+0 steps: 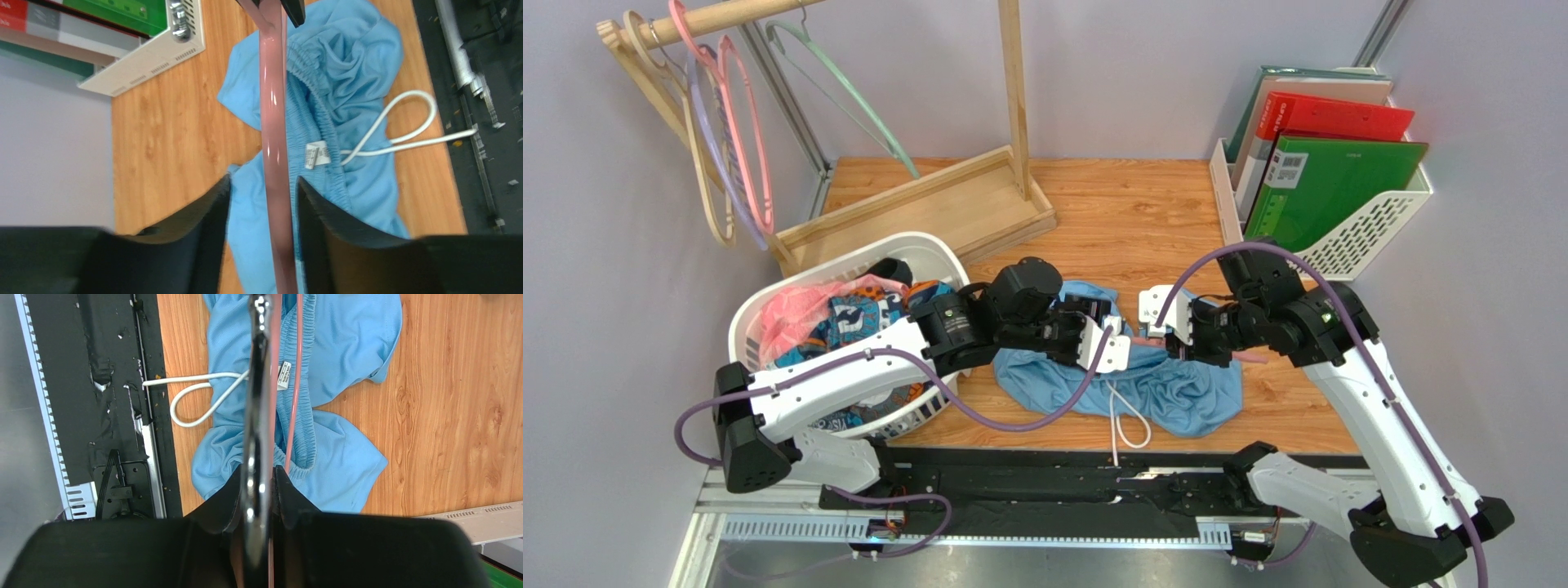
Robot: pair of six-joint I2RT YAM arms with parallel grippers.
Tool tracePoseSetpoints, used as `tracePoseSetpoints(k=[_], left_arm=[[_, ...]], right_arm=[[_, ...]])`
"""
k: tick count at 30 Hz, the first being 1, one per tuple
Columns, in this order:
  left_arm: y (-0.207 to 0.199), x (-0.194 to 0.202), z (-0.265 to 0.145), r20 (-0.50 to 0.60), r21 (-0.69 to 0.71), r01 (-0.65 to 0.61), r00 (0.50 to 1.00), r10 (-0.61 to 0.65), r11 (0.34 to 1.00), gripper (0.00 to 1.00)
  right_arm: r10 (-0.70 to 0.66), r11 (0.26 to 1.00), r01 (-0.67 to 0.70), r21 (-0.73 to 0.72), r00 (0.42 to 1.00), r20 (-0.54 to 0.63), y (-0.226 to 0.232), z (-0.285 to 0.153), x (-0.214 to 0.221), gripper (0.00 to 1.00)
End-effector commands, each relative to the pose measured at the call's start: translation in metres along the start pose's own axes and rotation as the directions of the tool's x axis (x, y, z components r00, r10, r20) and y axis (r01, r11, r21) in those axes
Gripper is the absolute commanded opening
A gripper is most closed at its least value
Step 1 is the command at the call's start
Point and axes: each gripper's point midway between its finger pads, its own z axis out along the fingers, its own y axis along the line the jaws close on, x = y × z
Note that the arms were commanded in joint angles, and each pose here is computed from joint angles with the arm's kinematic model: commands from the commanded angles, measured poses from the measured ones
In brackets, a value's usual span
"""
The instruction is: Place the shorts on the hanger
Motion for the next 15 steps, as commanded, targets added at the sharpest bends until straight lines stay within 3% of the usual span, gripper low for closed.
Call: tracePoseSetpoints(k=[1, 3, 6, 7, 8, 9, 12, 15], left_arm=[[0.008, 0.000, -0.003, -0.044, -0.024, 0.058, 0.997, -0.059, 0.998, 0.30], [0.001, 0.006, -0.005, -0.061, -0.002, 0.110, 0.992, -0.110, 0.994, 0.00], [0.003, 0.007, -0.015, -0.016, 0.003, 0.244, 0.970, -0.244, 0.970, 0.00], [0.003, 0.005, -0.020, 0.014, 0.011, 0.302, 0.953, -0.302, 0.953, 0.00], [0.008, 0.010, -0.021, 0.050, 0.003, 0.330, 0.943, -0.330, 0.944, 0.00], [0.011, 0.004, -0.031, 0.093, -0.008, 0.326, 0.941, -0.324, 0.945, 0.00], [0.006, -0.004, -0.041, 0.173, 0.002, 0.299, 0.940, -0.295, 0.954, 0.00], [0.000, -0.009, -0.041, 0.199, 0.036, 0.307, 0.930, -0.308, 0.951, 0.00]], right_arm=[[0.111, 0.989, -0.115, -0.089, 0.993, -0.042, 0.035, -0.017, 0.005, 0.00], [0.127, 0.988, -0.128, -0.082, 0.992, -0.018, 0.037, -0.017, 0.003, 0.01], [0.148, 0.987, -0.145, -0.074, 0.988, 0.034, 0.038, -0.014, -0.004, 0.23], [0.173, 0.983, -0.169, -0.067, 0.983, 0.058, 0.038, -0.013, -0.008, 0.45], [0.176, 0.983, -0.170, -0.071, 0.980, 0.090, 0.042, -0.015, -0.012, 0.56], [0.177, 0.983, -0.170, -0.062, 0.978, 0.115, 0.041, -0.015, -0.015, 0.74], [0.180, 0.984, -0.179, -0.024, 0.965, 0.192, 0.039, -0.014, -0.023, 0.85], [0.189, 0.980, -0.198, 0.005, 0.945, 0.268, 0.031, -0.015, -0.036, 0.85]])
